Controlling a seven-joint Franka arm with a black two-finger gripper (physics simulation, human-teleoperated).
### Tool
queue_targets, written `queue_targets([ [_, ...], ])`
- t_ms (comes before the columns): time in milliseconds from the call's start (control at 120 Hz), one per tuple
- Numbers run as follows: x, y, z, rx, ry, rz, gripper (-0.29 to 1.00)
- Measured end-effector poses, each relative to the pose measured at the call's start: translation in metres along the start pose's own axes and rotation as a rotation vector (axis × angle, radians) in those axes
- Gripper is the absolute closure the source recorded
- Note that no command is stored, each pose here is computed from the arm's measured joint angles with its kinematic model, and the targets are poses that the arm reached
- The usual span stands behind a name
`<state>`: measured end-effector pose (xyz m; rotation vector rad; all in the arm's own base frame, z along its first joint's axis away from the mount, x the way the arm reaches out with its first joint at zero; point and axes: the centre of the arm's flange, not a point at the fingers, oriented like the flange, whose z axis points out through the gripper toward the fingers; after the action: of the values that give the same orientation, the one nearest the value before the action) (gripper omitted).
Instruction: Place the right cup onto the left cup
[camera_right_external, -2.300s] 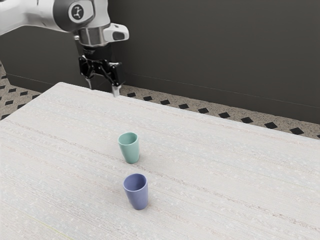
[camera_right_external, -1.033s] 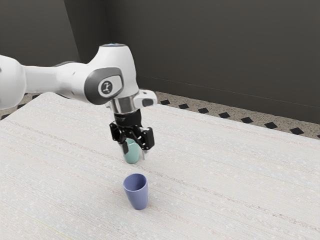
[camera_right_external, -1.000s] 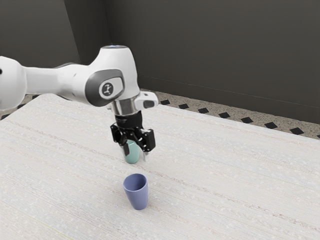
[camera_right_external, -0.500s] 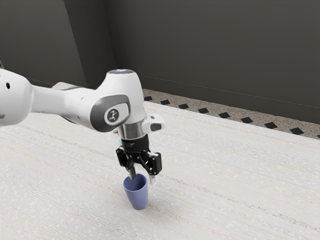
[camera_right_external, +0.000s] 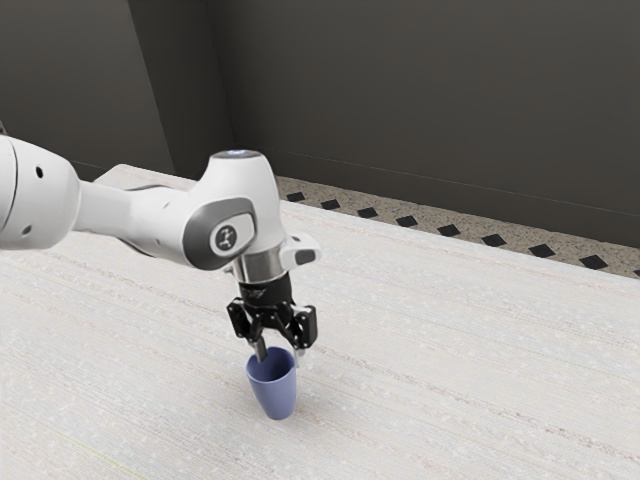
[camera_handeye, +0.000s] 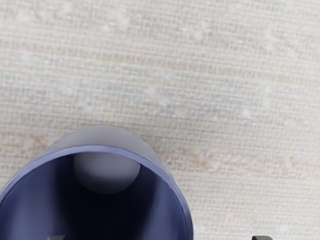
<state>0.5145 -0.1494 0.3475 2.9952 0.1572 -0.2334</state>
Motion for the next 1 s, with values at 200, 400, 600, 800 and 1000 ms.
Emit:
queue_targets([
  [200, 0.003, 0.002, 0.012, 0.002, -0.011, -0.009, 0.23],
  [400, 0.006, 0.004, 0.025, 0.004, -0.025, -0.016, 0.25],
  [600, 0.009, 0.005, 0.032, 0.005, -0.027, -0.02, 0.32],
  [800, 0.01, 0.004, 0.031, 0.007, -0.026, -0.026, 0.48],
  [1000, 0.009, 0.004, 0.031, 0.012, -0.026, -0.029, 0.66],
])
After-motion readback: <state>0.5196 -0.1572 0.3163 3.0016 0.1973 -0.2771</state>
